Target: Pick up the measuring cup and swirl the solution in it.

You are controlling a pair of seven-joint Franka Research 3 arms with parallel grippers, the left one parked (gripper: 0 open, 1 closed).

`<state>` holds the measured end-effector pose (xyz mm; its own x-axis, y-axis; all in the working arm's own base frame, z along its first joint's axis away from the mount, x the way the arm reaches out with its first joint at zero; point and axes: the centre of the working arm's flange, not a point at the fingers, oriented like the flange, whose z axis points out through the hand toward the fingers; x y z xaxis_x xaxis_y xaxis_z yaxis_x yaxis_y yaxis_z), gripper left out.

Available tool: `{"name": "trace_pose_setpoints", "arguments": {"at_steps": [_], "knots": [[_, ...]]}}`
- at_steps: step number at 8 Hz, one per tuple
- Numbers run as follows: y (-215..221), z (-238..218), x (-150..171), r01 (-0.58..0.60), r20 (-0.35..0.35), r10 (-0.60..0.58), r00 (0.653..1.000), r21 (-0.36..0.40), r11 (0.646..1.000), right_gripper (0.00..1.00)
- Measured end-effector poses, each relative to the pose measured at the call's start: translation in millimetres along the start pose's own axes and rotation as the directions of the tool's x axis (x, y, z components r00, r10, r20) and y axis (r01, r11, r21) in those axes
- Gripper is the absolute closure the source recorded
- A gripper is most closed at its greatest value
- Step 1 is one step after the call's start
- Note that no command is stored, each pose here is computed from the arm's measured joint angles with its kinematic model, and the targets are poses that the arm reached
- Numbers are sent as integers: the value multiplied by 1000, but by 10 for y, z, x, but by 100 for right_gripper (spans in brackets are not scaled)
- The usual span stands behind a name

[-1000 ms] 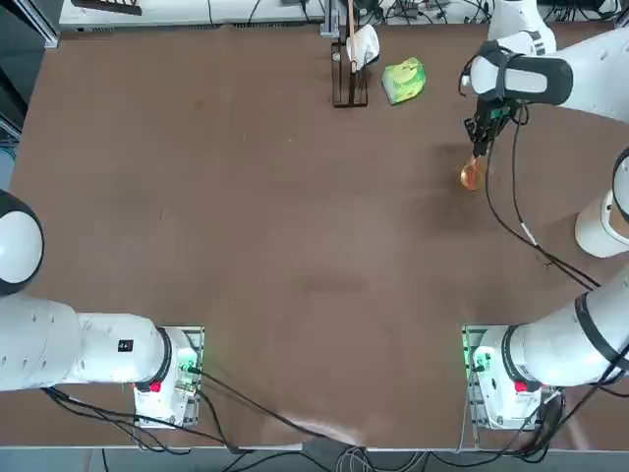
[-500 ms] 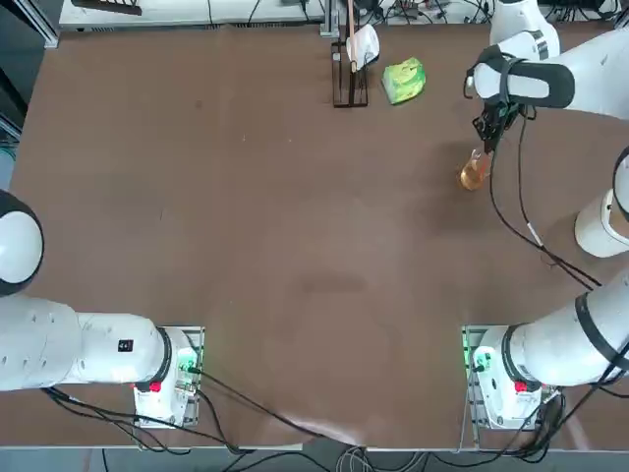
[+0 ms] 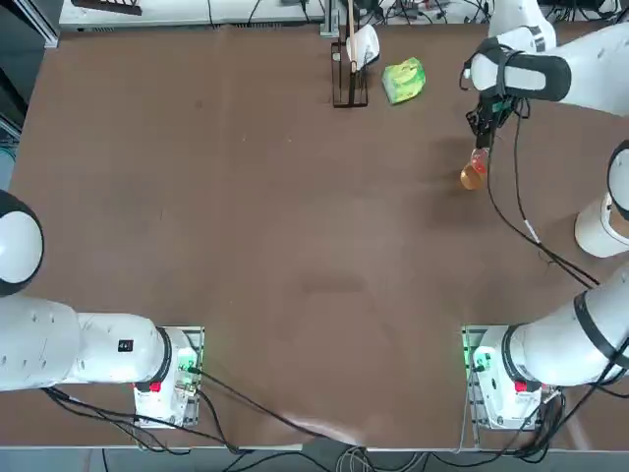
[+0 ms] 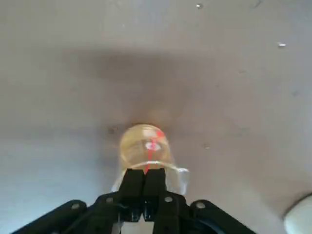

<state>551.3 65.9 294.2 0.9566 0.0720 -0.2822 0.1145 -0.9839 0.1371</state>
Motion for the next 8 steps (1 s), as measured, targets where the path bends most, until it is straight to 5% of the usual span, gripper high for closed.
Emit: {"name": "trace_pose_setpoints", "arguments": {"at_steps": [8], "knots": [[-103,-18,-114,4,91,-7,996,31,1000,97]]}}
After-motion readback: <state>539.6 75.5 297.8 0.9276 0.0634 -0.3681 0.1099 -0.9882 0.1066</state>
